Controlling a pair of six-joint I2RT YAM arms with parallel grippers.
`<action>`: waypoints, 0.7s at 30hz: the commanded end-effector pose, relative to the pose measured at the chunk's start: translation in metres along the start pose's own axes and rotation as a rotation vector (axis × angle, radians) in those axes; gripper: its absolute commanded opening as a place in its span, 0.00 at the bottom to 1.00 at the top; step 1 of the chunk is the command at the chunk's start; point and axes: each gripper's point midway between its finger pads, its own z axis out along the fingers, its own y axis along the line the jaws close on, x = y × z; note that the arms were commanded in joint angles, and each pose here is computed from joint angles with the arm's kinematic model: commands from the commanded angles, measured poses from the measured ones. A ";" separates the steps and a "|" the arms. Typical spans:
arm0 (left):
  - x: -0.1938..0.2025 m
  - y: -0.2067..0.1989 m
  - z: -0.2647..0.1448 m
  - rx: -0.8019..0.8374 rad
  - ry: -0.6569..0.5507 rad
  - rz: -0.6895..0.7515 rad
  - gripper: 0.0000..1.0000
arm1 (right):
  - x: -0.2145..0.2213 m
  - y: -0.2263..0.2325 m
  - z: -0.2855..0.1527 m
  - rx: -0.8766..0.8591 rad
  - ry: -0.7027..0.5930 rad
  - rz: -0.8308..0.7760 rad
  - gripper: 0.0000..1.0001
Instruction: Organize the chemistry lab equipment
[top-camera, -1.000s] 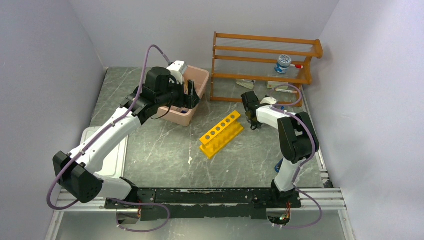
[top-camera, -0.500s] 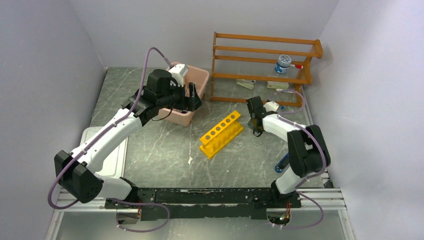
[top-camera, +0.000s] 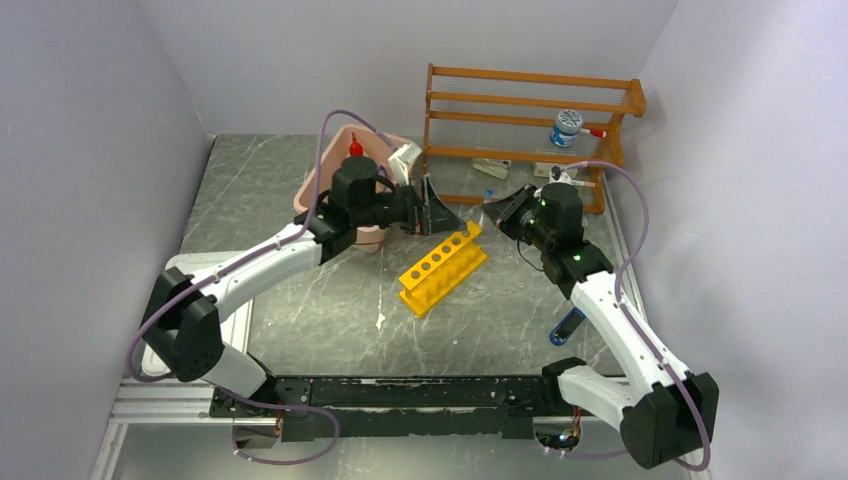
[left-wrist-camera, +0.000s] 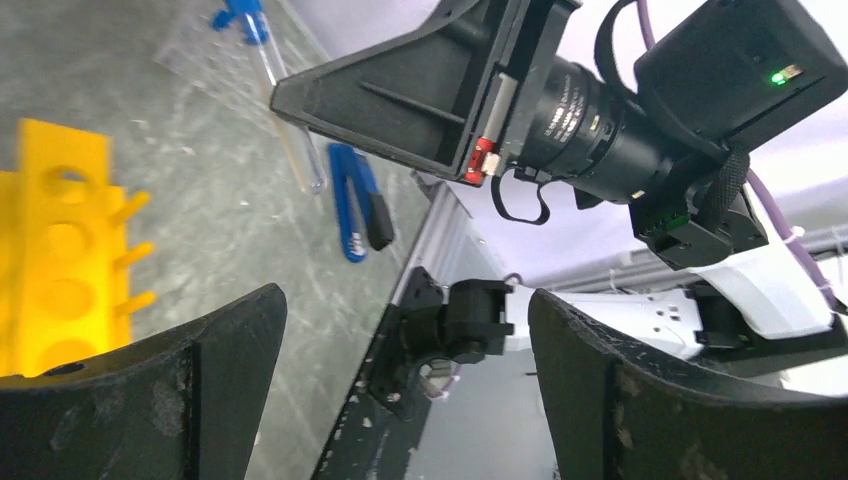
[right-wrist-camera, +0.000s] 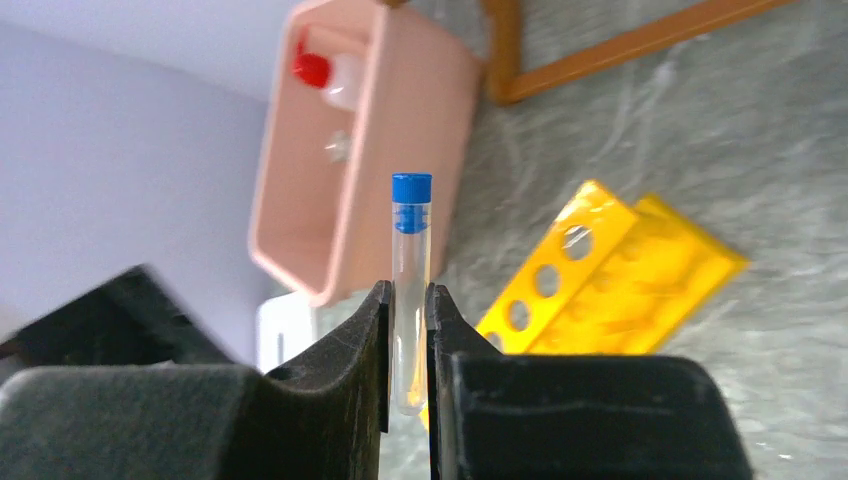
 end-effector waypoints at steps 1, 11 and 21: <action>0.003 -0.042 0.017 0.174 -0.008 -0.022 0.92 | 0.000 0.053 -0.029 -0.229 0.044 0.095 0.11; 0.001 -0.032 0.038 0.074 -0.031 -0.098 0.66 | 0.003 0.073 -0.057 -0.356 0.052 0.159 0.13; -0.001 -0.019 0.045 0.020 -0.040 -0.102 0.43 | 0.003 0.077 -0.060 -0.359 0.077 0.102 0.14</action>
